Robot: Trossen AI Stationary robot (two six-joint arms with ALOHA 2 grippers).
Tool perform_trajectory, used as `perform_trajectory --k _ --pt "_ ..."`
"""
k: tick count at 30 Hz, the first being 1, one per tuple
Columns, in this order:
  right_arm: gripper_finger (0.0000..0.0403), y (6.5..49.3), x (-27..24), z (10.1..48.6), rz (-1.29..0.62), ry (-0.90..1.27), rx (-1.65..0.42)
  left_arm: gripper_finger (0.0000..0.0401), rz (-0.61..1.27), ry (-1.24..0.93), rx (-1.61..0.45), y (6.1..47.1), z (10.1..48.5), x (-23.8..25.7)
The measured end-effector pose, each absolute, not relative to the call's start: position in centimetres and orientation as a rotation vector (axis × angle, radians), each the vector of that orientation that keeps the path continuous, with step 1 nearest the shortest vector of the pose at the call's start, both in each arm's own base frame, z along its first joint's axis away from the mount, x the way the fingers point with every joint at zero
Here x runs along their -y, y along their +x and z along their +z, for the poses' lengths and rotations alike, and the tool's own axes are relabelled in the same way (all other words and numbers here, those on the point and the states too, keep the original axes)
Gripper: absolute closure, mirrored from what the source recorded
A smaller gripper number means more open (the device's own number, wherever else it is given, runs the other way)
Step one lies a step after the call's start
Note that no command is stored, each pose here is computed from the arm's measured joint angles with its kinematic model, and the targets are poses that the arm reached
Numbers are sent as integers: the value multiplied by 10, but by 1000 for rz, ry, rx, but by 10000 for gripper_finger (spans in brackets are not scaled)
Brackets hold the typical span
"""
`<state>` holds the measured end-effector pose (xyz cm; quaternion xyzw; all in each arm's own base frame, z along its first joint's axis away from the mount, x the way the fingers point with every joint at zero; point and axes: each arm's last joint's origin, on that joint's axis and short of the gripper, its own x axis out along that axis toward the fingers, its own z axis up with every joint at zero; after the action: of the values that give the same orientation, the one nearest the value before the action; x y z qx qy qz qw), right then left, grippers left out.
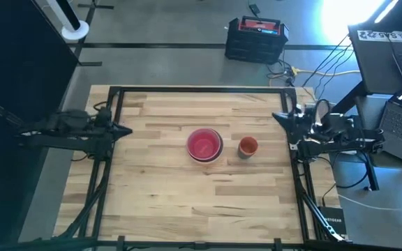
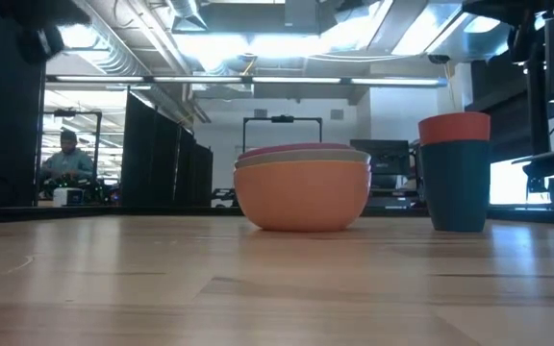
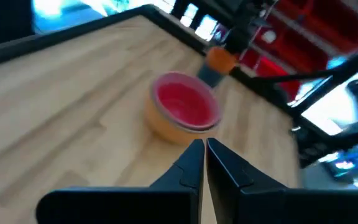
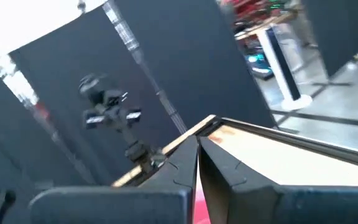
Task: Nest bowls inside each other
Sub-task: Return to Home Position
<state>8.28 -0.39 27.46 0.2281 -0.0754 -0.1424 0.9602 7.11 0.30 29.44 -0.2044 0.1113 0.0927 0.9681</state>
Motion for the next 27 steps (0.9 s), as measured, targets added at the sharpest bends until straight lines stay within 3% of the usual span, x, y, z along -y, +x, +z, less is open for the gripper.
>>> perform_trajectory --k 7,11,27 --pt "403 94 1 244 -215 390 199 401 143 -278 -240 90 256 -1" --pt "403 99 -1 231 -150 336 246 401 42 -224 -149 96 246 1" --pt "403 100 -5 191 -38 251 185 401 -17 -288 -17 82 209 2"
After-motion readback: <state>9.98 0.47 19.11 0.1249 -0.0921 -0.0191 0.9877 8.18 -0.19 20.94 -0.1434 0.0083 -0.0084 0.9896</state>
